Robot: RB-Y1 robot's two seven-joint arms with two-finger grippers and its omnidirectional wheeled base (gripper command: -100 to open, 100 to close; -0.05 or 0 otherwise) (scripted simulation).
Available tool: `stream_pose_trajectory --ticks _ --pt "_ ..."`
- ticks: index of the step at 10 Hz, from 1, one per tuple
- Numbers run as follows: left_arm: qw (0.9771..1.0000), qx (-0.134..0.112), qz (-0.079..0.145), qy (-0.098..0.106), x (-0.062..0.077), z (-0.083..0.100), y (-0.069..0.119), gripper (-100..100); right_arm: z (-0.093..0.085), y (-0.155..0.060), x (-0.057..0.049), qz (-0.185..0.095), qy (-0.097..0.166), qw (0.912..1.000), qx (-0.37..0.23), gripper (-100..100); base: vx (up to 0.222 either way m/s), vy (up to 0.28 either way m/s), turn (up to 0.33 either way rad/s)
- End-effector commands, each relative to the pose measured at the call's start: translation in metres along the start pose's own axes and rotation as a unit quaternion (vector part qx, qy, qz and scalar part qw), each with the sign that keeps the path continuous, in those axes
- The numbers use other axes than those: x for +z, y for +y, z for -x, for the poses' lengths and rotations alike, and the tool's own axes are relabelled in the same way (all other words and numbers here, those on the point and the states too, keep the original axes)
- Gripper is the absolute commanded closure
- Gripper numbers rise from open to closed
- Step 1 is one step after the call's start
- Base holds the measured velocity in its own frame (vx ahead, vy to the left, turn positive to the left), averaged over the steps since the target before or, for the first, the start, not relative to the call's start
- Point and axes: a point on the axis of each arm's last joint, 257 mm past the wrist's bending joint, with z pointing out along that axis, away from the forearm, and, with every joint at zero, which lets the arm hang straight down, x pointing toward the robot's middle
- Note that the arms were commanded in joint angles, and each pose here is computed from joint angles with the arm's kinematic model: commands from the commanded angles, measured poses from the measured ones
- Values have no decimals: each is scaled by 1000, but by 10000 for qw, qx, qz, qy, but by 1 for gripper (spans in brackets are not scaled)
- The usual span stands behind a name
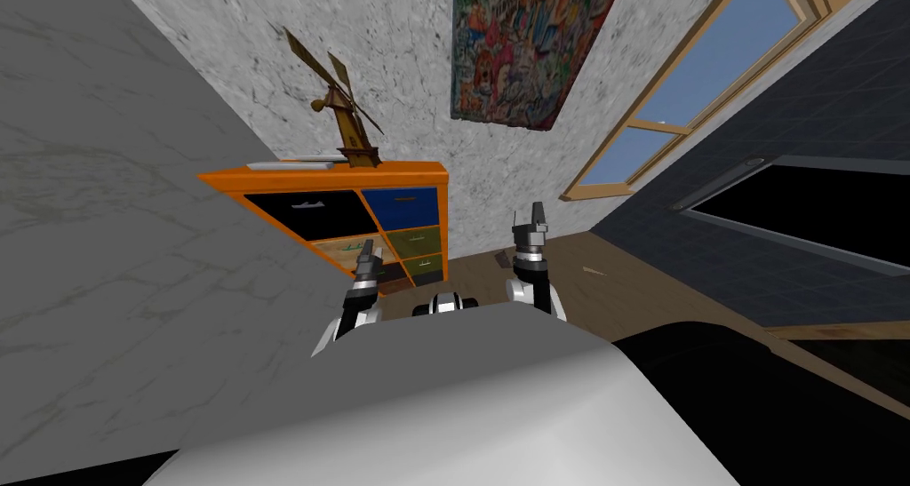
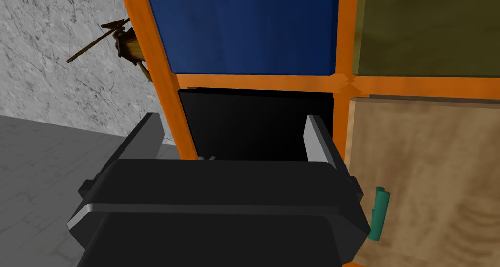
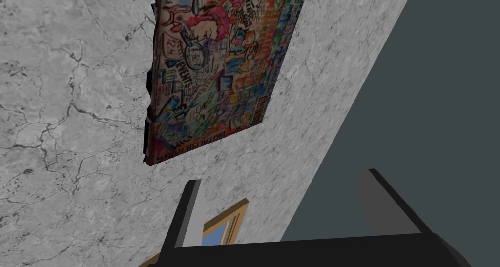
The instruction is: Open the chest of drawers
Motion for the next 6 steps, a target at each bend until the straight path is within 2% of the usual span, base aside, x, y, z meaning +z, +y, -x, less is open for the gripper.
stream_pose_trajectory --ticks 1,6 --pt "9999 -14 114 0 -3 -1 15 -100 0 0 0 0 0 10000 0 0 57 -48 -5" --pt "9993 -19 367 19 -14 -3 48 -100 0 0 0 0 0 10000 0 0 47 -52 -6"
